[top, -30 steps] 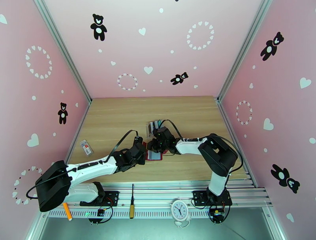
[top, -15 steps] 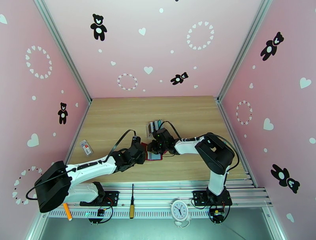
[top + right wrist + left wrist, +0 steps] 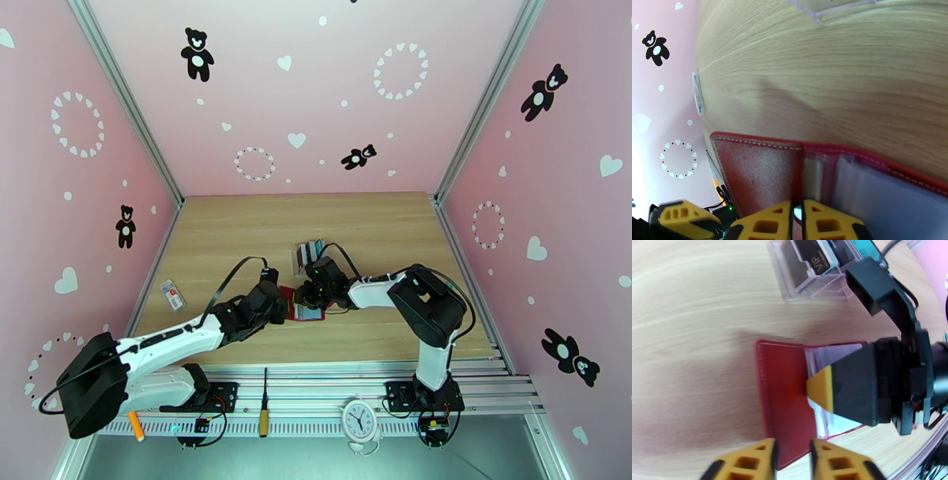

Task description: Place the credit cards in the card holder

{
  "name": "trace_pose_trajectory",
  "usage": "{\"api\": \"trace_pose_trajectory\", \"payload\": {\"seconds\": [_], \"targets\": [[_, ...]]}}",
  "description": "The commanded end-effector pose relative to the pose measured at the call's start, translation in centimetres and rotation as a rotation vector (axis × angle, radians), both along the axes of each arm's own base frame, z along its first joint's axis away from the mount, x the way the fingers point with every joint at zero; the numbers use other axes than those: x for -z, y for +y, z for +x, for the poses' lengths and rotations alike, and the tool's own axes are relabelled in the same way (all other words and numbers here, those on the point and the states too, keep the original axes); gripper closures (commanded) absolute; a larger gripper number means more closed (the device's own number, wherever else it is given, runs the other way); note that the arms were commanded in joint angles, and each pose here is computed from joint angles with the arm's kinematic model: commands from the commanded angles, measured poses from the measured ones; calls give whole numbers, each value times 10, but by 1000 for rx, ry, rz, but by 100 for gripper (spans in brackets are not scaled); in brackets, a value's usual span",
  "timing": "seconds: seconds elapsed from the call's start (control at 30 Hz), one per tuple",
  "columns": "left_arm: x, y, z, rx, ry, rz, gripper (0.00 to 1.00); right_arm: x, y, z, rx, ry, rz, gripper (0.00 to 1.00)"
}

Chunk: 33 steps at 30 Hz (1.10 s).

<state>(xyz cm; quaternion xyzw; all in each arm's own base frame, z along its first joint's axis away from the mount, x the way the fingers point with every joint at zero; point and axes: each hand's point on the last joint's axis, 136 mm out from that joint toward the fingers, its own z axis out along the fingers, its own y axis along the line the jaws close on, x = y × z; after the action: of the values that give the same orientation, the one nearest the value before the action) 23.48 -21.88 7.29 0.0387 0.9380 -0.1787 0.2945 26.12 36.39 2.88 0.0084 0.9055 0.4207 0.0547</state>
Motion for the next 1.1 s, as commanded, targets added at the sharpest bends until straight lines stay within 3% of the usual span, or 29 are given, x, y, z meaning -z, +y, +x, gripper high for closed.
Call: {"api": "trace_pose_trajectory", "payload": {"seconds": [0.0, 0.43, 0.7, 1.07], "targets": [[5, -8, 5, 51, 6, -9, 83, 8, -1, 2, 12, 15, -38, 83], [22, 11, 24, 20, 32, 90, 89, 4, -1, 4, 20, 8, -32, 83], [32, -2, 18, 125, 86, 89, 89, 3, 1, 5, 18, 7, -27, 82], [48, 8, 18, 103, 109, 114, 89, -3, 2, 7, 11, -9, -28, 81]]}}
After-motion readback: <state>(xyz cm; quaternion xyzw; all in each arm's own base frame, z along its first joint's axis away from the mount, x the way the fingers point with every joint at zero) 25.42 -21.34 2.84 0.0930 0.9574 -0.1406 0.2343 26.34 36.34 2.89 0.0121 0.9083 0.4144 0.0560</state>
